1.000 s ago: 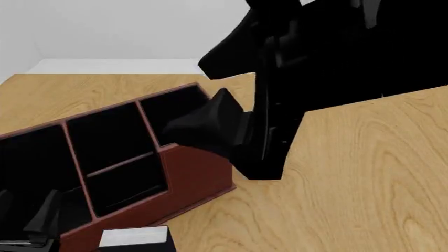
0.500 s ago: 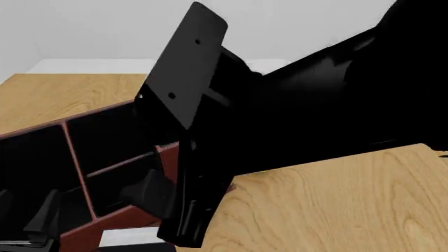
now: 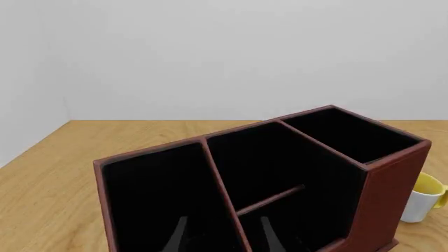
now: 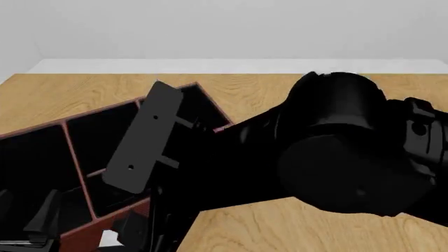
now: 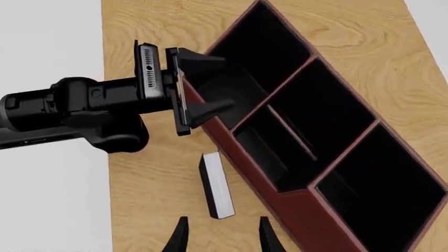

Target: Pick up the book and place it in the front compartment of the caddy.

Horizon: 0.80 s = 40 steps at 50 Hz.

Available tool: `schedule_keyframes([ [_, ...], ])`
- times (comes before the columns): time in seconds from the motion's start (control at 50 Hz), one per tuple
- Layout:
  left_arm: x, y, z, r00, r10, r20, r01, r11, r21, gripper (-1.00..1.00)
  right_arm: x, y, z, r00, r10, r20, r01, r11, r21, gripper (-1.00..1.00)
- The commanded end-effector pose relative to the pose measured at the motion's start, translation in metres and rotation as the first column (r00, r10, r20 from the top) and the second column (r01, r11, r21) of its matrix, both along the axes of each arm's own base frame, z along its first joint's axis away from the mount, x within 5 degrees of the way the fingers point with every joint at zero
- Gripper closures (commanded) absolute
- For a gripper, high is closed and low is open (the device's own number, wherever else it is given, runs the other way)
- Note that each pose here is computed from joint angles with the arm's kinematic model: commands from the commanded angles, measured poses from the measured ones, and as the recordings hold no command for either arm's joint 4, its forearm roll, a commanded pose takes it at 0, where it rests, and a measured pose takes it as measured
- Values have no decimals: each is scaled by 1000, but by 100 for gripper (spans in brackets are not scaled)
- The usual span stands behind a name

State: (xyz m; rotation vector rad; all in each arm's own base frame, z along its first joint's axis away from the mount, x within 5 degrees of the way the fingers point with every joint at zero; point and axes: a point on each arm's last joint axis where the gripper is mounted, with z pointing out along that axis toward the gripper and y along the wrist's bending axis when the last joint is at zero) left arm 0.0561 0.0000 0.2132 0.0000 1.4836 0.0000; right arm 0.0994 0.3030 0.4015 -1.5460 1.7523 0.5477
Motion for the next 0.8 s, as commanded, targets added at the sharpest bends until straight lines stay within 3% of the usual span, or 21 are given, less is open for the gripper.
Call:
schedule_keyframes([
  [0.02,0,0,0,1000,0,0,0,1000,0,-100,0,11,-26,1000,1,-20,-2,1000,-24,-100],
  [0.34,0,0,0,1000,0,0,0,1000,0,-100,9,21,-63,999,-21,-37,19,998,-63,-100],
  [0.8,0,0,0,1000,0,0,0,1000,0,-100,17,33,-94,999,-29,-46,24,993,-112,-100],
])
